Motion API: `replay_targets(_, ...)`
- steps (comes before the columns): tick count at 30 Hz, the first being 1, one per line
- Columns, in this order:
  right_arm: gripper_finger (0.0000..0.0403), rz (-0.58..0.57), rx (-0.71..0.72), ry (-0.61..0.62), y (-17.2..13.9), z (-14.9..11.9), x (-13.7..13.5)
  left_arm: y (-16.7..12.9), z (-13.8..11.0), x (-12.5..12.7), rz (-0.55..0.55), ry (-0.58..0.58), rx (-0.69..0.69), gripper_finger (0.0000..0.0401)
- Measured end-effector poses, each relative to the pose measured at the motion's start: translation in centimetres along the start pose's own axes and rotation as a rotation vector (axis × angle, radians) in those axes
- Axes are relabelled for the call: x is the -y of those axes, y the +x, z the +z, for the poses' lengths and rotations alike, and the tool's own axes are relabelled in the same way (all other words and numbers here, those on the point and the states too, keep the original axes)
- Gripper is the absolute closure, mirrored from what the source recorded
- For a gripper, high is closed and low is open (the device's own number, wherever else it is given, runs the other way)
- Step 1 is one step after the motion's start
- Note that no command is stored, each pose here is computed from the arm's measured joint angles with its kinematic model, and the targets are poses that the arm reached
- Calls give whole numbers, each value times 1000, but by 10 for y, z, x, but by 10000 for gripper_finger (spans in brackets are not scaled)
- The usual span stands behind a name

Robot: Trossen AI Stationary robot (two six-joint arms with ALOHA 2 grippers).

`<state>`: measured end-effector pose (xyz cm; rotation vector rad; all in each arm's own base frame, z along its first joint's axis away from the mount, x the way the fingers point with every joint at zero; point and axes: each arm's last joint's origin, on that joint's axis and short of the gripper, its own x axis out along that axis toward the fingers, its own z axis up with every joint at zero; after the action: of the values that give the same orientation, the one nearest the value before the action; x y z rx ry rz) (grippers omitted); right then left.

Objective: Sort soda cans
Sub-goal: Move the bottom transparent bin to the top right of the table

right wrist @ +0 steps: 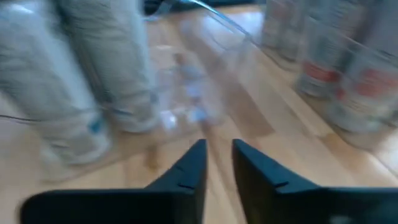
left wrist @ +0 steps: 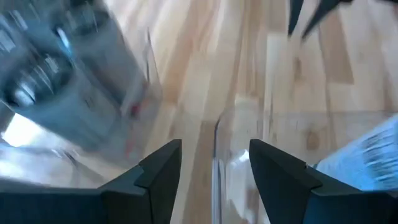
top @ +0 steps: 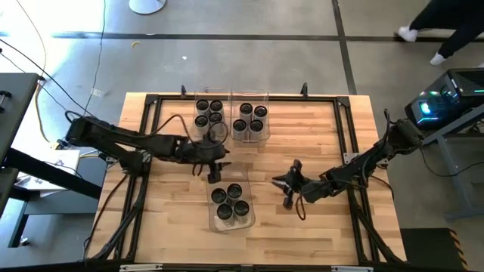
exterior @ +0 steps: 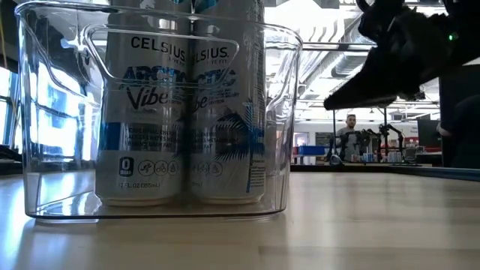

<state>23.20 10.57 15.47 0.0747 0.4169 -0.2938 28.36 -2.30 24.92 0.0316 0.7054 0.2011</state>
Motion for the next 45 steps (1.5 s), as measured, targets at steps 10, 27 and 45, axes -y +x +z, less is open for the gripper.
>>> replay_targets(10, 187, 423, 171, -106, 6, 24, -20, -89, 20, 67, 14, 310, 256, 245)
replay_targets(27, 171, 615, -213, -407, 33, 81, -131, -148, -38, 121, 16, 246, 253, 259)
replay_targets(45, 239, 365, -392, -532, 51, 83, -154, -90, -141, 114, -58, -245, 86, 259)
